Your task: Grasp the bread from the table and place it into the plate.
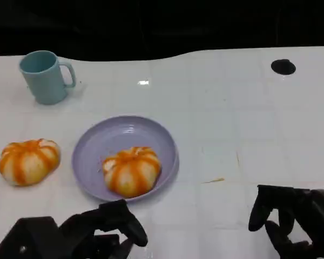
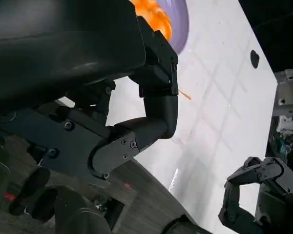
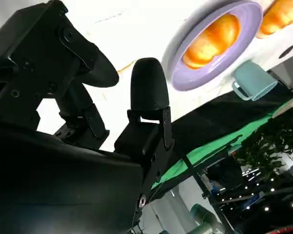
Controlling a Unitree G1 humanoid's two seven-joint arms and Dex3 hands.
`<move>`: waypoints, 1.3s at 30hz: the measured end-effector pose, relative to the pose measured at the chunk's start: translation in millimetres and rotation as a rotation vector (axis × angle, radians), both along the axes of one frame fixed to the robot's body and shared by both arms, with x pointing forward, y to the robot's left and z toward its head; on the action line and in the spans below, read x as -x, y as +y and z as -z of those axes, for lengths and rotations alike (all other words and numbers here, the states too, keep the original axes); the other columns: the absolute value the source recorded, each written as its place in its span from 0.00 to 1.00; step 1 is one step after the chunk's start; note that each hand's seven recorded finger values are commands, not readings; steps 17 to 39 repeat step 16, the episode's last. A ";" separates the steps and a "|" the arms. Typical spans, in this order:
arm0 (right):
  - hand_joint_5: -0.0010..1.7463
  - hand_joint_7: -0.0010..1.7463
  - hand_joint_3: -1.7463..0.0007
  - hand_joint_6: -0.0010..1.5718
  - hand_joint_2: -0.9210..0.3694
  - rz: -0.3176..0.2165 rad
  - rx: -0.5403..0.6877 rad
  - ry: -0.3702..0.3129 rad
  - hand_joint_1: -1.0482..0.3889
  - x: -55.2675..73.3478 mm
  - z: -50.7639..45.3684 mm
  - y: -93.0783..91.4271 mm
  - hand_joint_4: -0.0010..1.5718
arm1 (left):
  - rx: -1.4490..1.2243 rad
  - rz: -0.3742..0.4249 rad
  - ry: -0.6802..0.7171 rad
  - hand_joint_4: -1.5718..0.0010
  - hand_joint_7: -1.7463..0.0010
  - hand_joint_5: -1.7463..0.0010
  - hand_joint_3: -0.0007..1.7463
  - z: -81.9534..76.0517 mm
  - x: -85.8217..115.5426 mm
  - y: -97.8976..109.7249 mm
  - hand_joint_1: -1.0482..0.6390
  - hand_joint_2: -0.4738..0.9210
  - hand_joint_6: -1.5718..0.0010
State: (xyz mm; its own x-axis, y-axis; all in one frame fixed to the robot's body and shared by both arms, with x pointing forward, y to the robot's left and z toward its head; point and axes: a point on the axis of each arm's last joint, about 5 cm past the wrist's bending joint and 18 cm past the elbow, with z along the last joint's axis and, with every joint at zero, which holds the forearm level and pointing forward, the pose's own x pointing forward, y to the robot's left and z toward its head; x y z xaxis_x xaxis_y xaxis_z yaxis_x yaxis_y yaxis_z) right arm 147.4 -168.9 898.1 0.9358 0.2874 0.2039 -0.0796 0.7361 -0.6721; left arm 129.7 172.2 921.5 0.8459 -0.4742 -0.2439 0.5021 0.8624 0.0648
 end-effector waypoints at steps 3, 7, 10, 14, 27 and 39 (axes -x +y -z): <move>1.00 0.81 0.19 0.54 0.55 0.002 0.004 0.004 0.74 0.0 0.3 0.4 0.60 | 0.004 -0.003 -0.012 0.57 0.09 0.00 0.44 1.0 0.6 1.5 0.41 0.92 0.65; 1.00 0.81 0.19 0.54 0.55 0.005 0.000 0.012 0.74 1.0 0.5 1.9 0.60 | 0.012 -0.006 -0.014 0.57 0.09 0.00 0.44 2.3 3.1 1.7 0.41 0.92 0.65; 1.00 0.80 0.19 0.55 0.55 0.002 -0.002 0.014 0.75 2.5 0.6 2.7 0.60 | 0.015 -0.010 -0.005 0.57 0.09 0.00 0.44 3.7 5.0 1.6 0.41 0.92 0.65; 0.99 0.79 0.20 0.55 0.54 0.001 -0.003 0.014 0.74 5.9 -0.3 3.2 0.60 | 0.021 -0.009 -0.021 0.56 0.10 0.00 0.43 3.7 5.9 1.3 0.40 0.91 0.64; 0.99 0.78 0.21 0.55 0.54 0.001 -0.003 0.016 0.74 6.7 -0.2 3.3 0.61 | 0.021 -0.008 -0.025 0.55 0.10 0.00 0.43 3.6 6.1 1.1 0.40 0.91 0.63; 0.99 0.78 0.21 0.55 0.54 0.001 -0.003 0.016 0.74 6.7 -0.2 3.3 0.61 | 0.021 -0.008 -0.025 0.55 0.10 0.00 0.43 3.6 6.1 1.1 0.40 0.91 0.63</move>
